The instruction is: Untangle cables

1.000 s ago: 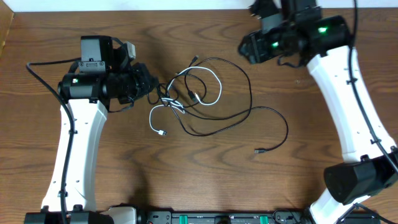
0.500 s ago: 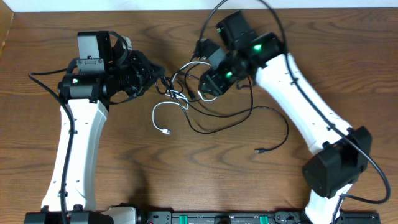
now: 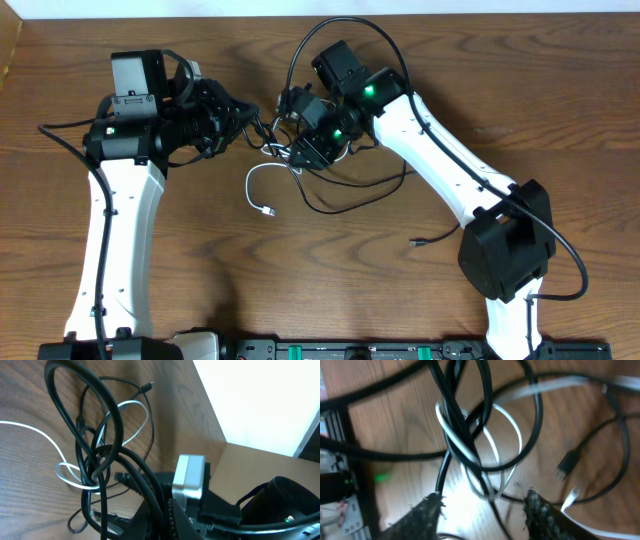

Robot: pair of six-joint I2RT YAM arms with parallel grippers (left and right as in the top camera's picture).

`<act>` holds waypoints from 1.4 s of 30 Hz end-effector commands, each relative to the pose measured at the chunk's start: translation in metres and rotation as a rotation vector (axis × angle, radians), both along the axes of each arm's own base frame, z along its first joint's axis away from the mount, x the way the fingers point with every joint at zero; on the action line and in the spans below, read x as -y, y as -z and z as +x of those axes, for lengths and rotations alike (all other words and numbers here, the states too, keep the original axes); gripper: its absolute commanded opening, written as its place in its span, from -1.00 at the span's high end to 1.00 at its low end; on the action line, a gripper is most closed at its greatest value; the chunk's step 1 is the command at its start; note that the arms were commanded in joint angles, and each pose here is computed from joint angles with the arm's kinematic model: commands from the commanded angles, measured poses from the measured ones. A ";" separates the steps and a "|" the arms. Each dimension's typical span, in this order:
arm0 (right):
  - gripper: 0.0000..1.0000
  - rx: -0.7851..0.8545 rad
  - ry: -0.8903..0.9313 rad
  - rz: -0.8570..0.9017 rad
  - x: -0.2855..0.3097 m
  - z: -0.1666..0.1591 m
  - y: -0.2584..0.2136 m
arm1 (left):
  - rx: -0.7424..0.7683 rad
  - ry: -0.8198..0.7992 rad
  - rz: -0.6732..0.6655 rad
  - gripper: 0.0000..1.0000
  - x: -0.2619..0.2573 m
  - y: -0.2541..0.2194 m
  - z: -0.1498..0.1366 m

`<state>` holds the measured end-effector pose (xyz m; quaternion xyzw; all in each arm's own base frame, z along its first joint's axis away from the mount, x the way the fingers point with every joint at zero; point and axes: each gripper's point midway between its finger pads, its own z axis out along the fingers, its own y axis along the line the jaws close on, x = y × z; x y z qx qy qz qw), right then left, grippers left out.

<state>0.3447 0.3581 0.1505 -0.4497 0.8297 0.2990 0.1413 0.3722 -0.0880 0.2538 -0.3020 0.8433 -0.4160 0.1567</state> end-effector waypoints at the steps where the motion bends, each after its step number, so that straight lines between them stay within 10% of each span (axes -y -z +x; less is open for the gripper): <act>1: -0.07 0.001 -0.027 0.022 -0.010 0.000 0.009 | 0.012 0.016 -0.027 0.85 0.003 -0.007 0.001; 12: -0.01 0.034 -0.016 0.053 -0.022 0.017 0.026 | 0.013 0.031 -0.045 0.85 0.006 -0.009 -0.001; 19: 0.98 0.024 0.053 0.077 -0.020 0.030 0.020 | 0.061 0.071 0.002 0.85 0.005 -0.008 0.000; 31: 0.98 -0.028 0.128 0.167 0.043 0.039 -0.041 | -0.097 0.032 0.518 0.85 -0.065 0.065 -0.027; 42: 0.98 -0.050 0.192 0.093 0.073 0.044 -0.034 | 0.054 0.346 0.490 0.78 -0.020 0.072 -0.031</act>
